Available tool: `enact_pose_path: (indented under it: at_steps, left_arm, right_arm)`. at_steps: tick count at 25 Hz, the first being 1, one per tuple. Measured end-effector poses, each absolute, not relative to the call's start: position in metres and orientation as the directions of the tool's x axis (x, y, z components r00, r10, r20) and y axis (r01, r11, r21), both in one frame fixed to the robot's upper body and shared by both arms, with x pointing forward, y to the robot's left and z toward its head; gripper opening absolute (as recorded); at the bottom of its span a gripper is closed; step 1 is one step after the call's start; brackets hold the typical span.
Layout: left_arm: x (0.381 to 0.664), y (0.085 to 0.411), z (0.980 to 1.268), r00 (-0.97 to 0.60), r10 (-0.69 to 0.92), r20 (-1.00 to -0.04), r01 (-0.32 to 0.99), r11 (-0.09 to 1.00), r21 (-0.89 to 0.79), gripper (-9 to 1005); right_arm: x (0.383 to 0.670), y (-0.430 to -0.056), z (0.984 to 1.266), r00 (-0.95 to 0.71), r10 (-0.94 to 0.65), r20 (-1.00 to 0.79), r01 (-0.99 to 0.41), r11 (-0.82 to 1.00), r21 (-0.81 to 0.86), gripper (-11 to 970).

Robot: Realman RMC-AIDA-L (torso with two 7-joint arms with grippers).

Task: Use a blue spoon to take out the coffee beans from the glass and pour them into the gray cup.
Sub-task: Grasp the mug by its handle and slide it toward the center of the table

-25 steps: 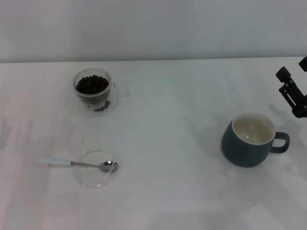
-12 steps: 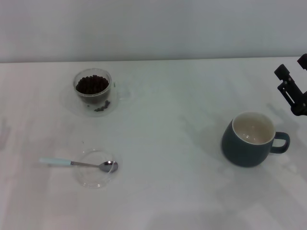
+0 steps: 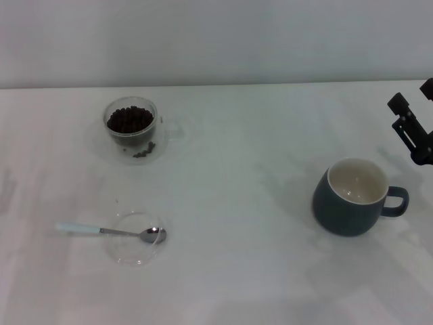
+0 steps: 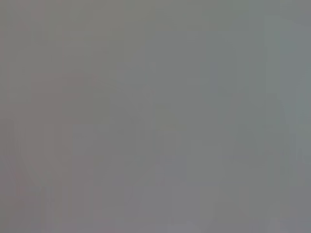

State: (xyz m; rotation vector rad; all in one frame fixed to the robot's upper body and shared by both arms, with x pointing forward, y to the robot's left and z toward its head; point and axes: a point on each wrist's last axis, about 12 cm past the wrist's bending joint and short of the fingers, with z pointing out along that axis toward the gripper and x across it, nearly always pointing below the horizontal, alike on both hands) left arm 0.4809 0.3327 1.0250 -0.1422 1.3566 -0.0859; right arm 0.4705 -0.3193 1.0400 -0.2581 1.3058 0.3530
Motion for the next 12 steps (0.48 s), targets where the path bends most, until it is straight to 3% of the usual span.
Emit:
enact_pose_path:
  at_steps: [12]
  left_arm:
    - [0.479,0.333,1.0239,0.207,-0.145,-0.968,-0.022,0.988,-0.153,815]
  right_arm:
    - [0.4721,-0.3191,1.0391,0.211,0.106,-0.972,-0.392,0.92,0.016,528]
